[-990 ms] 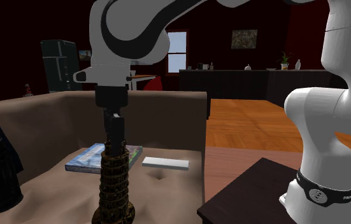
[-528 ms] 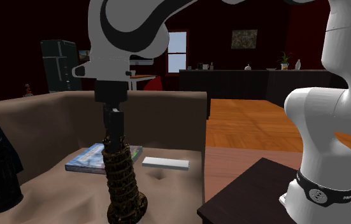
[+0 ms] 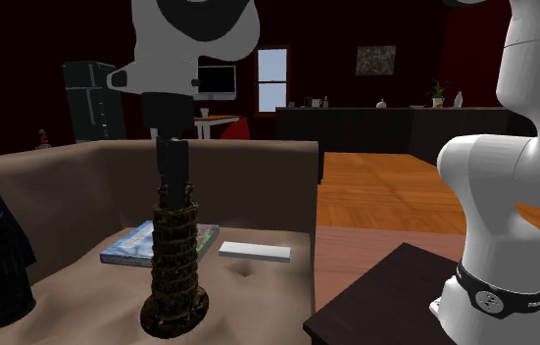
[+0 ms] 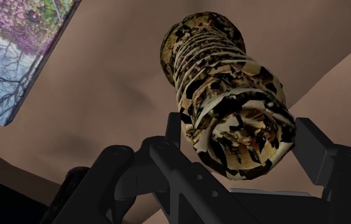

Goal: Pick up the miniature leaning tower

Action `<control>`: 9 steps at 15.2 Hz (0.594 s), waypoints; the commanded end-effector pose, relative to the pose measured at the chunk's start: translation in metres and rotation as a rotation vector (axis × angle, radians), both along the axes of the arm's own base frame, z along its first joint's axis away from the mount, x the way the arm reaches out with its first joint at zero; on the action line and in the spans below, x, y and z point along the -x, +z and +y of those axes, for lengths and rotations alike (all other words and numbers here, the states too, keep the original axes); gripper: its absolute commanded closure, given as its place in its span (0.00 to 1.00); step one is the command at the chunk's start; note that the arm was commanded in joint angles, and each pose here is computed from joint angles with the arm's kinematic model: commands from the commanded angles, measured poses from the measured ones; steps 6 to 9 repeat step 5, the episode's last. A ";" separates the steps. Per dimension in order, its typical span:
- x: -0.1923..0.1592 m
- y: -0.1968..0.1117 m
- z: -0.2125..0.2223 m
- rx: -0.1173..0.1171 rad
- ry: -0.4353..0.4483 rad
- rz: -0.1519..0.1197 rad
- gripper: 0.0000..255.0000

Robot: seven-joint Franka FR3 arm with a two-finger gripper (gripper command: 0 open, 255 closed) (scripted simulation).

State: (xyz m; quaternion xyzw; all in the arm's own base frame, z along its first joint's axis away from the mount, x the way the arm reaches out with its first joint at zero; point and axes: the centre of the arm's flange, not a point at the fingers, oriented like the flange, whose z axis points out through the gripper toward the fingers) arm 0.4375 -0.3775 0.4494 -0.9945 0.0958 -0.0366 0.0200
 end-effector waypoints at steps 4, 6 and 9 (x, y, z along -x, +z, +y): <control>0.000 0.022 0.000 0.001 0.000 -0.001 1.00; 0.000 0.022 -0.001 0.001 0.000 -0.001 1.00; 0.000 0.022 -0.001 0.001 0.000 -0.001 1.00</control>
